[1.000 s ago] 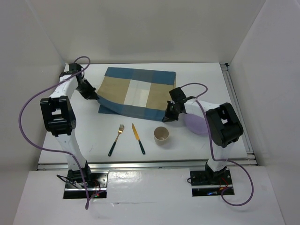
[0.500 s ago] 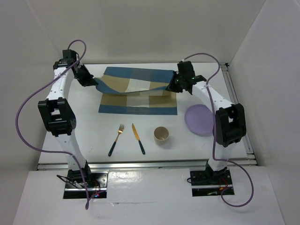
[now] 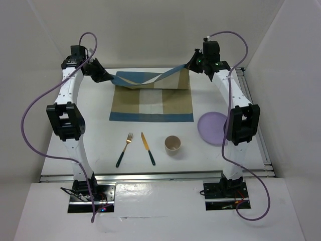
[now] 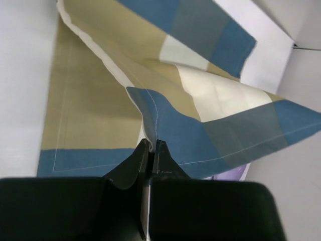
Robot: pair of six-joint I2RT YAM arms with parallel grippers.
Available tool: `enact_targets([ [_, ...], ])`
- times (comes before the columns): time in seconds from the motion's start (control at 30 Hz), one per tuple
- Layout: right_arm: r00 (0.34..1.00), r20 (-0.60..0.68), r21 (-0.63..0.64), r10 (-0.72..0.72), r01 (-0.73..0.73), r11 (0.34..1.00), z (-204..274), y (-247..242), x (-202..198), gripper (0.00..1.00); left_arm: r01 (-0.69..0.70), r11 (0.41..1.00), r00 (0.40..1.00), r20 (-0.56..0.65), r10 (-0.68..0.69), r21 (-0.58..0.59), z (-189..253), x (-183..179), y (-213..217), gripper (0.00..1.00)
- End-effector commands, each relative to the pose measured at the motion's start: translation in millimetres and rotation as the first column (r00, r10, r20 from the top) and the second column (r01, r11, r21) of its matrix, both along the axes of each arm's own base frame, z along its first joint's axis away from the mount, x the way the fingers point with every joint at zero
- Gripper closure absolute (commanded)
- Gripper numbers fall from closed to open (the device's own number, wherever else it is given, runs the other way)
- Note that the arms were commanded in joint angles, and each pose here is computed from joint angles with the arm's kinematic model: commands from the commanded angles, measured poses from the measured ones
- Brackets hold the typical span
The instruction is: Set the dinner table for one person
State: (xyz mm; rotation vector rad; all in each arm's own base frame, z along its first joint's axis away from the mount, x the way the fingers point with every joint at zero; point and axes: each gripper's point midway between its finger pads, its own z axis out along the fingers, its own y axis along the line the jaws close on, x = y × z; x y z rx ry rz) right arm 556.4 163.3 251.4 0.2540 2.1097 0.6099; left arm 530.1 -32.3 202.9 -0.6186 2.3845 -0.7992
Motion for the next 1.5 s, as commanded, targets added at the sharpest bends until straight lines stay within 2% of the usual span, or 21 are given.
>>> enact_targets([
  [0.0,0.983,0.184,0.017,0.001,-0.005,1.000,66,-12,-3,1.00,0.083,0.996,0.969,0.236,-0.078,-0.013,78,3,-16,1.00],
  [0.07,0.985,0.173,0.009,0.016,-0.018,1.000,62,-13,-17,1.00,0.106,0.994,0.968,0.229,-0.101,-0.010,70,-1,-17,1.00],
  [0.1,0.994,0.105,-0.010,0.022,-0.021,1.000,27,-15,-26,1.00,0.112,0.993,0.975,0.197,-0.105,-0.024,57,-7,-19,1.00],
  [0.17,0.997,0.074,-0.011,0.031,-0.030,0.999,9,-17,-44,1.00,0.147,0.988,0.976,0.169,-0.136,-0.054,43,-20,-26,1.00],
  [0.2,1.000,-0.003,-0.014,0.026,-0.026,1.000,-29,-19,-58,1.00,0.150,0.985,0.985,0.097,-0.142,-0.082,12,-32,-29,1.00],
  [0.27,0.998,-0.062,-0.007,0.028,-0.029,1.000,-53,-21,-80,1.00,0.170,0.982,0.984,0.059,-0.165,-0.080,-11,-48,-35,1.00],
  [0.3,0.992,-0.124,-0.011,0.026,-0.028,1.000,-84,-27,-95,1.00,0.164,0.981,0.986,-0.007,-0.165,-0.100,-43,-63,-37,1.00],
  [0.43,0.966,-0.256,-0.009,0.022,-0.026,1.000,-136,-30,-132,1.00,0.157,0.984,0.979,-0.114,-0.167,-0.086,-96,-96,-43,1.00],
  [0.6,0.938,-0.347,0.021,0.019,-0.012,1.000,-162,-29,-155,1.00,0.117,0.993,0.962,-0.244,-0.120,-0.029,-136,-112,-35,1.00],
  [0.77,0.924,-0.381,0.022,0.012,-0.004,1.000,-171,-30,-160,1.00,0.085,0.995,0.951,-0.301,-0.068,0.043,-148,-117,-23,1.00],
  [0.9,0.935,-0.354,0.036,0.035,-0.024,0.999,-160,-25,-153,1.00,0.100,0.992,0.955,-0.289,-0.073,0.078,-139,-118,-18,1.00],
  [1.03,0.962,-0.272,0.025,0.023,-0.017,1.000,-124,-34,-105,1.00,0.109,0.991,0.972,-0.219,-0.090,0.080,-101,-96,-18,1.00],
  [1.07,0.986,-0.167,0.049,0.029,-0.021,0.999,-78,-34,-72,1.00,0.117,0.991,0.986,-0.131,-0.108,0.070,-67,-72,-21,1.00],
  [1.13,0.993,-0.116,0.085,0.025,-0.015,0.996,-58,-41,-31,1.00,0.111,0.993,0.990,-0.088,-0.107,0.041,-49,-41,-23,1.00],
  [1.17,0.999,0.027,0.109,0.035,-0.038,0.993,8,-36,-2,1.00,0.119,0.992,0.990,0.078,-0.121,0.038,15,-8,-26,1.00],
  [1.23,0.993,0.098,0.141,0.059,-0.072,0.987,34,-33,27,1.00,0.123,0.992,0.982,0.146,-0.122,0.003,43,16,-30,1.00],
  [1.27,0.977,0.204,0.143,0.070,-0.100,0.985,80,-31,33,1.00,0.133,0.991,0.955,0.267,-0.130,0.007,87,25,-33,1.00],
  [1.3,0.970,0.233,0.146,0.074,-0.110,0.983,90,-34,34,1.00,0.142,0.990,0.948,0.290,-0.134,-0.004,92,27,-36,1.00],
  [1.33,0.969,0.235,0.146,0.074,-0.111,0.983,87,-34,35,1.00,0.146,0.989,0.926,0.352,-0.136,0.000,107,30,-37,1.00],
  [1.4,0.973,0.209,0.131,0.096,-0.125,0.983,64,-33,20,1.00,0.145,0.989,0.936,0.325,-0.135,-0.008,90,10,-39,1.00],
  [1.47,0.986,0.132,0.120,0.105,-0.121,0.985,8,-35,-4,1.00,0.144,0.989,0.961,0.244,-0.133,-0.028,40,-4,-40,1.00],
])
